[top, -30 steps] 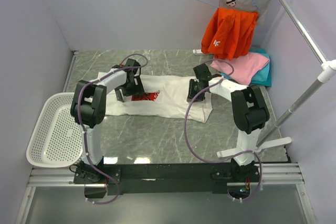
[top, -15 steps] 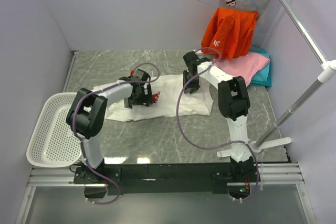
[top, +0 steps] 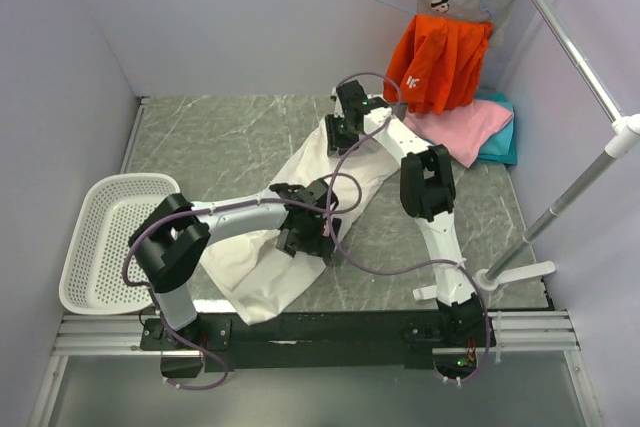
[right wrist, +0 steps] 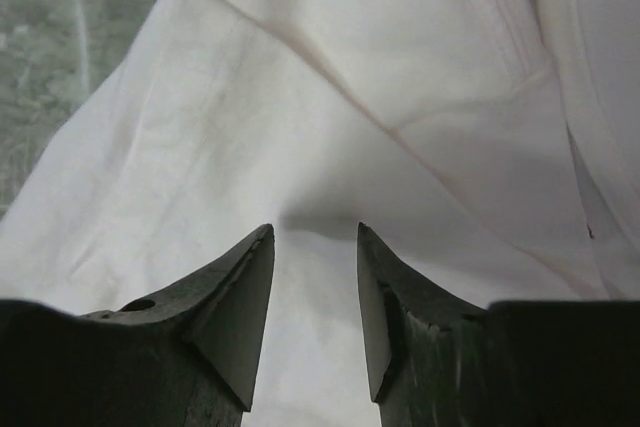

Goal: Fold and stack the t-shirts
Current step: Rotate the tshirt 90 degrees

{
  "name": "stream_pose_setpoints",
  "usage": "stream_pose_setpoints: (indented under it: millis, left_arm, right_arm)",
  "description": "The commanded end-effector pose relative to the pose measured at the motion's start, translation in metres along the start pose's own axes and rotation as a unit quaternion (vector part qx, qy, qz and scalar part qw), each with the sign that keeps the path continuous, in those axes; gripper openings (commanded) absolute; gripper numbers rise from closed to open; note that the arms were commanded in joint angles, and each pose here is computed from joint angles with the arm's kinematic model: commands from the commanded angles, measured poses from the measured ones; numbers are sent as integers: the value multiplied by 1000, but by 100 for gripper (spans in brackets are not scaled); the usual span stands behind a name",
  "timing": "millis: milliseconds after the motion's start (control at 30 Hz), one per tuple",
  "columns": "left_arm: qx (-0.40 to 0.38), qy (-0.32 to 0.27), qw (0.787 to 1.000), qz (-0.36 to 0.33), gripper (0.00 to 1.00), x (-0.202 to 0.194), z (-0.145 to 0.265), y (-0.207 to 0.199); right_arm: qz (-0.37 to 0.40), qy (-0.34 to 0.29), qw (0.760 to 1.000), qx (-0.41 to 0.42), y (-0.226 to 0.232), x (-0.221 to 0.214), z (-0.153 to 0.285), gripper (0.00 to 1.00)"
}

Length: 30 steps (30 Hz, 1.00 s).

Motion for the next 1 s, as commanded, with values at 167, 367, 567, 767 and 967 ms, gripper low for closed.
stream_pose_setpoints:
  millis: [167, 367, 567, 767, 967]
  left_arm:
    - [-40, -208, 977, -38, 99, 131, 125, -55]
    - [-72, -250, 964, -48, 99, 203, 121, -42]
    - [-130, -213, 965, -76, 99, 241, 65, -46]
    - [-163, -185, 963, -114, 100, 265, 12, -65]
    - [-189, -163, 963, -102, 99, 284, -13, -61]
  right_arm:
    - [40, -271, 951, -141, -14, 82, 192, 47]
    - [-42, -256, 943, -208, -37, 17, 238, 47]
    - [-113, -275, 943, -151, -23, -55, 260, 47]
    - [-105, -276, 952, -75, 4, -102, 263, 49]
    - [-39, -203, 976, 73, 53, -136, 223, 50]
Point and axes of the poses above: each gripper's point midway between its finger pads, its own z axis back along the fingers, its own y axis along the line the jaws close on, x = y × z, the point moved 1 cm from there along z, back along the fingers, and after that the axes turned 6 degrees about z, right-handed, at the moved point
